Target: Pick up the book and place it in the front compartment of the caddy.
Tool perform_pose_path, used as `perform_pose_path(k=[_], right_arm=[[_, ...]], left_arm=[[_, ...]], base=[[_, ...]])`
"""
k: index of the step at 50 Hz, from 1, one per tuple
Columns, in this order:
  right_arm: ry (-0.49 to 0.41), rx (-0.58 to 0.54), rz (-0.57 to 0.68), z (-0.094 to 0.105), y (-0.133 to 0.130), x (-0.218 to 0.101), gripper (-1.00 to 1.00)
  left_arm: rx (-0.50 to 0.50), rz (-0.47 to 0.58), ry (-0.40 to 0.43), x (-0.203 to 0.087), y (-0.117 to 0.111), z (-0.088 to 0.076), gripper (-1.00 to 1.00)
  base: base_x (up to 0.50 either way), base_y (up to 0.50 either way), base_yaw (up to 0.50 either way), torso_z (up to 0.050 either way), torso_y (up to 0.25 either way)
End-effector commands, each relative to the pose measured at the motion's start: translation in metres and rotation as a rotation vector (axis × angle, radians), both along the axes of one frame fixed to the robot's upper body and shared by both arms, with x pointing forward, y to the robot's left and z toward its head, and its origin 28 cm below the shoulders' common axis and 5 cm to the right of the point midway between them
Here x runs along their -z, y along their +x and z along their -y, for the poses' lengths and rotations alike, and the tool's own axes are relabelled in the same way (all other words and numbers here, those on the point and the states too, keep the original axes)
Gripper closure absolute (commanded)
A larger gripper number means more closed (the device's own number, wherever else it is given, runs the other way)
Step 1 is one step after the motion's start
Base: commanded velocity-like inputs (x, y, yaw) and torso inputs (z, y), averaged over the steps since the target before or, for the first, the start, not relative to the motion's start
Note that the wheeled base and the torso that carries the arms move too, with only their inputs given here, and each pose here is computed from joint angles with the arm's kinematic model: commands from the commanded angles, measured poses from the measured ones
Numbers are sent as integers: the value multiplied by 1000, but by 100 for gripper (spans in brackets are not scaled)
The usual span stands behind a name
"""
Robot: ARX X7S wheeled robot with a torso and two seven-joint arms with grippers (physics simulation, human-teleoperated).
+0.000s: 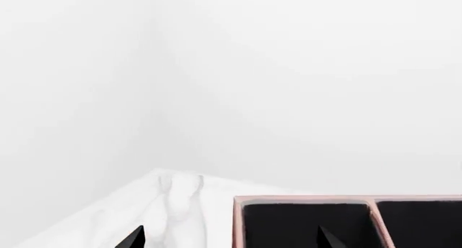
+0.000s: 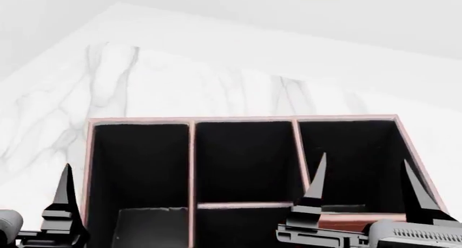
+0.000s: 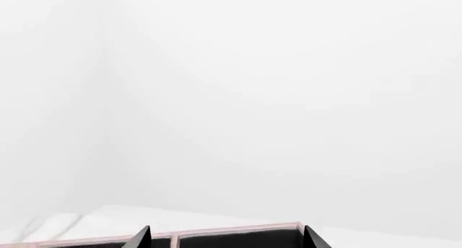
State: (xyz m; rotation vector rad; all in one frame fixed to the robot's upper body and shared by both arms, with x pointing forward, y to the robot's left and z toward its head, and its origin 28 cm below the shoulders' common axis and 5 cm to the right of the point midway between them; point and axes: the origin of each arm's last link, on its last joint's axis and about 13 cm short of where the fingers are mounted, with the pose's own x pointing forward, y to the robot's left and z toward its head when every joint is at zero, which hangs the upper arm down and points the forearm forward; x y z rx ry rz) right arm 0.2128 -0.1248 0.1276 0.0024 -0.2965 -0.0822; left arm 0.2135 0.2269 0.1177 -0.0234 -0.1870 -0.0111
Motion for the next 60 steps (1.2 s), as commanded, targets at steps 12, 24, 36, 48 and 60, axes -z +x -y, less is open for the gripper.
perform_pose_path(k=[12, 24, 36, 48, 60], right_arm=[[-38, 6, -47, 9, 6, -2, -100], [-69, 60, -51, 16, 14, -1, -100], [-33, 104, -84, 29, 15, -9, -100], [-52, 138, -71, 32, 14, -7, -100], [-52, 143, -69, 33, 14, -7, -100]], left_arm=[[210, -45, 95, -6, 2, -2, -100], [743, -304, 79, -19, -18, 2, -100], [927, -449, 146, -26, -24, 4, -100], [1073, -571, 125, -32, -37, 9, -100], [1144, -632, 143, -29, -44, 11, -100]], base=[[0, 0, 0, 0, 0], [0, 0, 0, 0, 0], [0, 0, 0, 0, 0], [0, 0, 0, 0, 0], [0, 0, 0, 0, 0]])
